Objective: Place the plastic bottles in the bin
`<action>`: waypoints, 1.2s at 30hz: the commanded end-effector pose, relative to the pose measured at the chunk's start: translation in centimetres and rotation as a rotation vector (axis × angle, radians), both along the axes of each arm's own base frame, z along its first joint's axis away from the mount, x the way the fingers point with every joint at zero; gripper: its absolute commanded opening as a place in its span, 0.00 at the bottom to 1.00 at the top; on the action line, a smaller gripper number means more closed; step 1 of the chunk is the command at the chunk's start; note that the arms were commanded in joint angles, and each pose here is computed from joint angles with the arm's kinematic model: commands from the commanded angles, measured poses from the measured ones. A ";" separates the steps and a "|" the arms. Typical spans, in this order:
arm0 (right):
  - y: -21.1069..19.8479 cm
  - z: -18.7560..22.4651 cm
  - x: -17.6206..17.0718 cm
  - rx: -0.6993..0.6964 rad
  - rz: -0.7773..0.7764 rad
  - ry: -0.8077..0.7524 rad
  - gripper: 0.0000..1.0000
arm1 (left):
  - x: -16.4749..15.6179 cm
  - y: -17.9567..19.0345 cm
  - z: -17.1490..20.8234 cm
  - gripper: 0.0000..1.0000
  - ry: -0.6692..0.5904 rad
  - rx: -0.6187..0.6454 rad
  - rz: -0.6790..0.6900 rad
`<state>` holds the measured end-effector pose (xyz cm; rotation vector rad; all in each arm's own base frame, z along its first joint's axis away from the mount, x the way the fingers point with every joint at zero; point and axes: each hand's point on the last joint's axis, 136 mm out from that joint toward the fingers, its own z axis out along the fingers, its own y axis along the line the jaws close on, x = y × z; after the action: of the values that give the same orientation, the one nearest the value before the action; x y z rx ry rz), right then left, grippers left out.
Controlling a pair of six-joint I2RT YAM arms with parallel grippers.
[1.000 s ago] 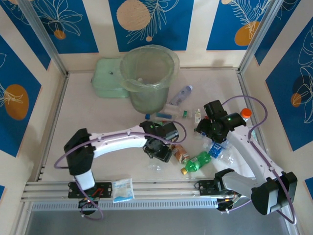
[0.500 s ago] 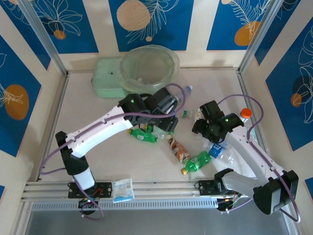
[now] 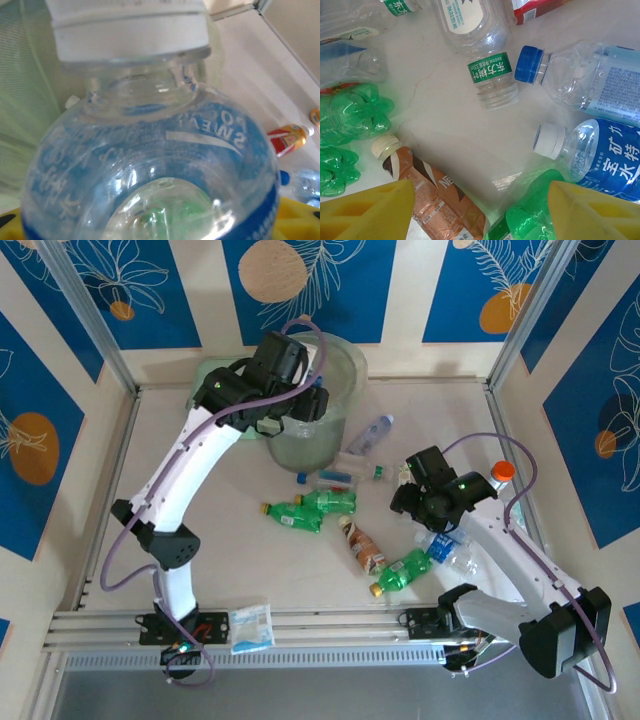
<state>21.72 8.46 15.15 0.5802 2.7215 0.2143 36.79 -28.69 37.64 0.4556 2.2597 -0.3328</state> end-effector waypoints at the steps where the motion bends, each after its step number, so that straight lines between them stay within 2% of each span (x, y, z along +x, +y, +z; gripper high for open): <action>1: -0.1 0.7 -0.4 0.004 -0.014 -0.015 0.71 | 2.5 -0.5 -0.7 0.58 -0.023 0.002 -0.015; 10: 0.1 0.5 -1.1 -0.012 -0.002 -0.001 0.71 | 7.9 1.3 -0.9 0.57 -0.068 -0.049 0.078; 20: 0.2 0.3 -1.2 -0.013 -0.002 0.005 0.71 | 9.1 2.1 4.0 0.56 -0.172 -0.205 0.123; 27: 0.9 0.6 -0.9 -0.005 0.022 -0.013 0.71 | 13.0 3.5 2.6 0.56 -0.164 -0.284 0.209; 32: 1.2 2.0 -0.5 0.014 0.041 -0.071 0.72 | 14.9 4.0 1.4 0.65 -0.164 -0.288 0.237; 36: 1.4 3.4 0.2 0.012 0.059 -0.107 0.72 | 15.2 4.1 -0.1 0.84 -0.139 -0.252 0.238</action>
<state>21.01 9.59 16.42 0.5076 2.6996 0.2399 51.70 -24.29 37.39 0.0635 2.0877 -0.4269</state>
